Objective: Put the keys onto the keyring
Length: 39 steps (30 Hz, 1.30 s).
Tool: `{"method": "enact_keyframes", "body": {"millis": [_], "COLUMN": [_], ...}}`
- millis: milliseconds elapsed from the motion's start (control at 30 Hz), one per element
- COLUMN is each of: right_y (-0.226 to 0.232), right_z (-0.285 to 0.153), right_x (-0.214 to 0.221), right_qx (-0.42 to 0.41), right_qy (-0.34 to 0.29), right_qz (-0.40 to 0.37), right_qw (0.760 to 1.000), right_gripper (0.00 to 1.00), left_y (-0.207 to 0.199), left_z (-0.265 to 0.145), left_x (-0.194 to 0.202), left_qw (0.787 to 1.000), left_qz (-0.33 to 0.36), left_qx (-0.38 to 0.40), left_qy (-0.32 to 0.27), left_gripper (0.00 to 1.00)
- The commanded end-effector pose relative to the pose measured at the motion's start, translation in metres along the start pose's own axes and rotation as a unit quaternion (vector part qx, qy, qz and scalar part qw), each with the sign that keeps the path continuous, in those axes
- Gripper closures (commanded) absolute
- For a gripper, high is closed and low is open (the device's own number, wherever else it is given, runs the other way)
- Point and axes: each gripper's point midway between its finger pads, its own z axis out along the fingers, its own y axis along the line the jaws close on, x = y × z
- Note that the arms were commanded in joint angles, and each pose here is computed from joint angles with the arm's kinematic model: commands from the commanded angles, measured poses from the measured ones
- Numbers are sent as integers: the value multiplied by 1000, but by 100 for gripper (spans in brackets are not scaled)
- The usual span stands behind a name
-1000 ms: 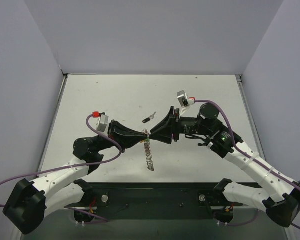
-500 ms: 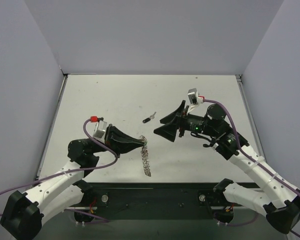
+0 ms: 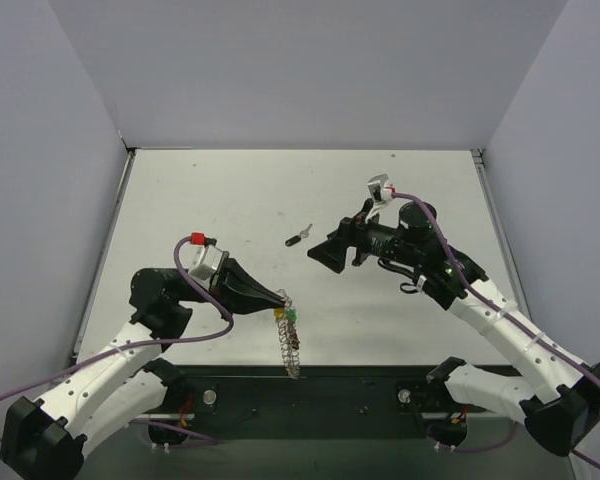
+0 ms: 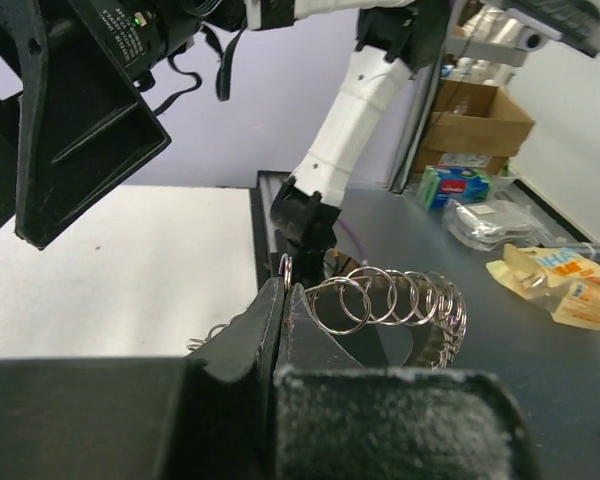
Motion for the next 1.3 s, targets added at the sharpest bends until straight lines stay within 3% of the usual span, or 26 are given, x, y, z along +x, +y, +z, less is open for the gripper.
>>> {"method": "enact_keyframes", "body": {"millis": [0,167,333,567,767,1267], "right_y": [-28,-58,-90,-130,-152,-194], "right_z": [13,32,46,76,97,121], "right_x": [-10,5,17,42,54,50], "right_qx": [58,95,139,178,197,252], "right_qy": [4,38,65,124,159,155], "right_qz": [-12,9,23,30,43,82], "right_qw": [998,995,988,976,966,952], "right_gripper": [22,22,23,24,25,24], "left_y": [25,53,74,83,98,110], "left_z": [-9,-32,-58,-66,-83,-95], "left_x": [-8,-20,-27,-21,-2,0], "left_qw": [996,971,940,928,905,897], "left_qz": [23,81,80,53,16,-5], "left_qx": [-90,-222,-331,-361,-412,-433], "left_qy": [11,21,27,75,101,91], "left_gripper": [100,100,100,100,100,100]}}
